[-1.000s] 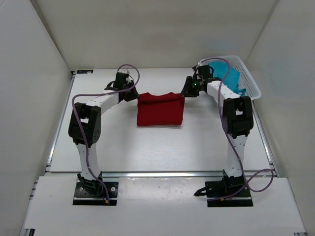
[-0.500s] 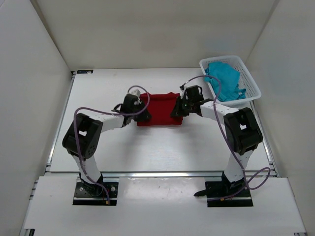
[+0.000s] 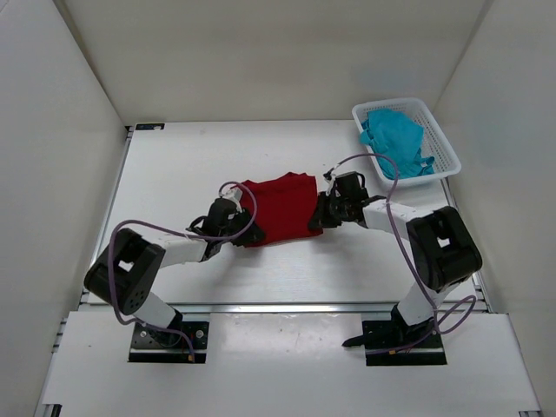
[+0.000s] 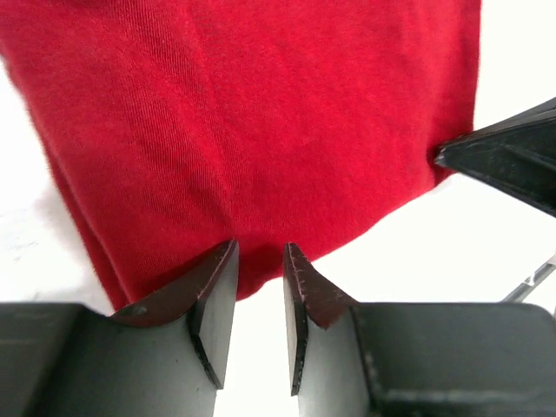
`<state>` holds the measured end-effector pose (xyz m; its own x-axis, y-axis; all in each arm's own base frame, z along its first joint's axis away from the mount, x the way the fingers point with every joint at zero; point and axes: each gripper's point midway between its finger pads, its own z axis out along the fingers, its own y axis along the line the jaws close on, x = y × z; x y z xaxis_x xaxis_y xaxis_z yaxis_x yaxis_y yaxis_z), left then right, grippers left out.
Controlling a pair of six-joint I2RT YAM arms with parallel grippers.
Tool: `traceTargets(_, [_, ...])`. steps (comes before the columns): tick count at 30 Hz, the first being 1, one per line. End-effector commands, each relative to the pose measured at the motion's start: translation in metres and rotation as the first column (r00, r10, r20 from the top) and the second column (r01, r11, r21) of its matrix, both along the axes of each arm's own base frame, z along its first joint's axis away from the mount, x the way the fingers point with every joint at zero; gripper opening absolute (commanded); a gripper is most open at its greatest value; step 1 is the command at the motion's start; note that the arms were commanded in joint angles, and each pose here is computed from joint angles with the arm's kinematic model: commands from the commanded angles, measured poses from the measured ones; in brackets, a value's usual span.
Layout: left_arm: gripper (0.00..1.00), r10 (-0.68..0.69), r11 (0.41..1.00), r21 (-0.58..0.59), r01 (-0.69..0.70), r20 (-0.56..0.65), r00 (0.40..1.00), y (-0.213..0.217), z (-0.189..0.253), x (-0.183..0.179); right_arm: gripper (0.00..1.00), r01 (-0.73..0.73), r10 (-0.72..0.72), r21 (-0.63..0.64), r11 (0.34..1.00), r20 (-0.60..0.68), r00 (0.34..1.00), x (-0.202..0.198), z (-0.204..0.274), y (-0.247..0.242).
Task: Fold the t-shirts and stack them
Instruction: Fold the long partially folded tshirt into a neat square
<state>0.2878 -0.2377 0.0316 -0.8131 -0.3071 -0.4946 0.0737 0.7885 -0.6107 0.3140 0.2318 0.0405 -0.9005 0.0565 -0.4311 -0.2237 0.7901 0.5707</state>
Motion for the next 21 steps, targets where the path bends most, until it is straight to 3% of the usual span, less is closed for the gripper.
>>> traceTargets(1, [0.39, 0.028, 0.999, -0.041, -0.025, 0.075, 0.997, 0.003, 0.042, 0.019, 0.05, 0.019, -0.025, 0.047, 0.999, 0.135, 0.991, 0.025, 0.044, -0.003])
traceTargets(5, [0.42, 0.063, 0.998, -0.038, -0.058, 0.139, 0.988, 0.008, 0.07, 0.057, 0.04, 0.009, -0.02, 0.081, 0.997, 0.145, 0.989, 0.061, 0.053, 0.008])
traceTargets(6, [0.43, 0.082, 0.996, -0.035, -0.078, 0.129, 0.988, 0.014, 0.066, 0.065, 0.04, 0.009, -0.027, 0.096, 0.995, 0.183, 0.983, 0.079, 0.065, 0.009])
traceTargets(13, [0.43, 0.151, 0.988, -0.021, -0.15, 0.074, 0.986, 0.035, 0.033, 0.12, 0.01, 0.034, -0.047, 0.127, 0.991, 0.098, 0.994, 0.13, 0.029, 0.013])
traceTargets(17, [0.41, 0.212, 0.977, -0.021, -0.212, 0.027, 0.977, 0.058, 0.011, 0.14, 0.0, 0.065, -0.069, 0.124, 0.99, 0.025, 0.997, 0.141, -0.003, 0.007])
traceTargets(21, [0.44, 0.267, 0.958, -0.109, -0.266, -0.014, 0.964, 0.077, 0.008, 0.142, 0.01, 0.079, -0.082, 0.114, 0.99, 0.024, 0.996, 0.142, -0.01, 0.002])
